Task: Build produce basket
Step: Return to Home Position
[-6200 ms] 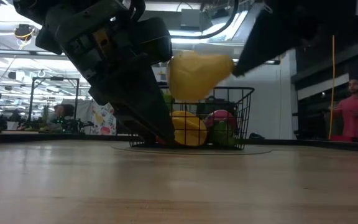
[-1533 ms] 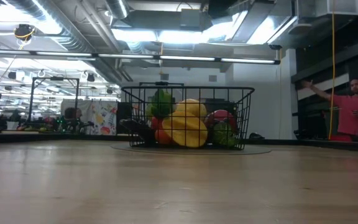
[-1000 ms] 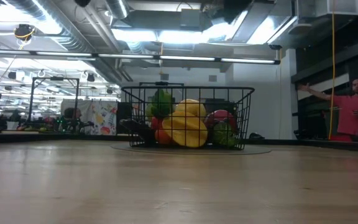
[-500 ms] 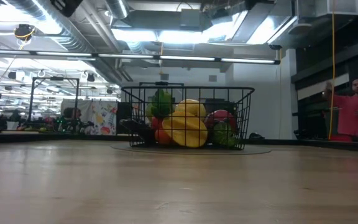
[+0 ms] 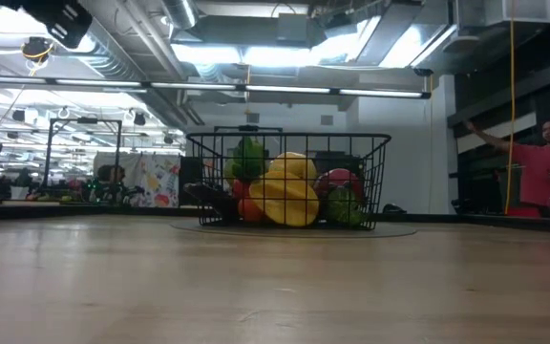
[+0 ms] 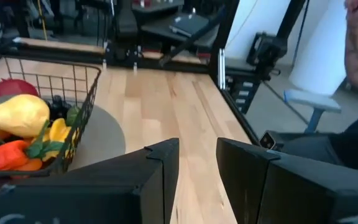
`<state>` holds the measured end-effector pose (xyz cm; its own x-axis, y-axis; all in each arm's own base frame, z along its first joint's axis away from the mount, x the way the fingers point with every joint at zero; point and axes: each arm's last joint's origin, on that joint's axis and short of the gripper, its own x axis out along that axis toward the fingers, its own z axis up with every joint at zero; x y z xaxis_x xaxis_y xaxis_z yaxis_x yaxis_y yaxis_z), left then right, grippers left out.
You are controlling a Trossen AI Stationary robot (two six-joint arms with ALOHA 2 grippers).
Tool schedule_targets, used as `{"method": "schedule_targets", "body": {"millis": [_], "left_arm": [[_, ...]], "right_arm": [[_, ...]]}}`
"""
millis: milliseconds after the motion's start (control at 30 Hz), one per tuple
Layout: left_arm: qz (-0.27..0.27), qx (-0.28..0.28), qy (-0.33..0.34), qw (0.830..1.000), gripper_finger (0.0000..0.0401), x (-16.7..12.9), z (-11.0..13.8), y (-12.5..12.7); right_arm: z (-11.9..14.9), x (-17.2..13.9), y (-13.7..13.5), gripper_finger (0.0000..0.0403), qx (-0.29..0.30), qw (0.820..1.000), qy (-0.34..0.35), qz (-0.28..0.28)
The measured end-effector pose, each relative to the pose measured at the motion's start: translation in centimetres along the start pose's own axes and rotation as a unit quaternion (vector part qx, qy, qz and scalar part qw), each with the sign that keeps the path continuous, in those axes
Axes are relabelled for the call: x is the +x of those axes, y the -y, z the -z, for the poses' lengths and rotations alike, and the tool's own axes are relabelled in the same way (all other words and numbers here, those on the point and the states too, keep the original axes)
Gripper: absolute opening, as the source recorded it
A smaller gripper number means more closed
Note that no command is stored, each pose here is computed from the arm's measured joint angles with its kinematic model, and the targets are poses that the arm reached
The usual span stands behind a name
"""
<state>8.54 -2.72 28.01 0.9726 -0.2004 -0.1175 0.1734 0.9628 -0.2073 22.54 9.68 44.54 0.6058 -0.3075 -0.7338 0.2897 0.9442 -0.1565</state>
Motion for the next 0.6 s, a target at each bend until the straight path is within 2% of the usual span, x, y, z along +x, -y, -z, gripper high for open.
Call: {"method": "schedule_targets", "body": {"millis": [133,267,433,600], "left_arm": [[-0.014,-0.005,0.032,0.999,0.0096,-1.1,1.0,-0.5],[-0.067,-0.007,0.062,0.996,0.0096,-1.8,2.0,-1.2],[-0.119,0.028,0.075,0.990,0.0096,-2.0,3.6,-1.9],[-0.130,0.053,0.084,0.987,0.0096,-1.8,4.2,-2.1]], "right_arm": [[0.7,-1.4,-0.5,0.0118,-0.001,1.000,0.024,-0.003],[1.3,-2.2,-1.1,0.0118,-0.017,0.999,0.042,-0.001],[1.9,-2.9,-1.8,0.0118,-0.022,0.998,0.057,0.003],[2.5,-3.5,-2.2,0.0118,-0.021,0.998,0.063,0.007]]}}
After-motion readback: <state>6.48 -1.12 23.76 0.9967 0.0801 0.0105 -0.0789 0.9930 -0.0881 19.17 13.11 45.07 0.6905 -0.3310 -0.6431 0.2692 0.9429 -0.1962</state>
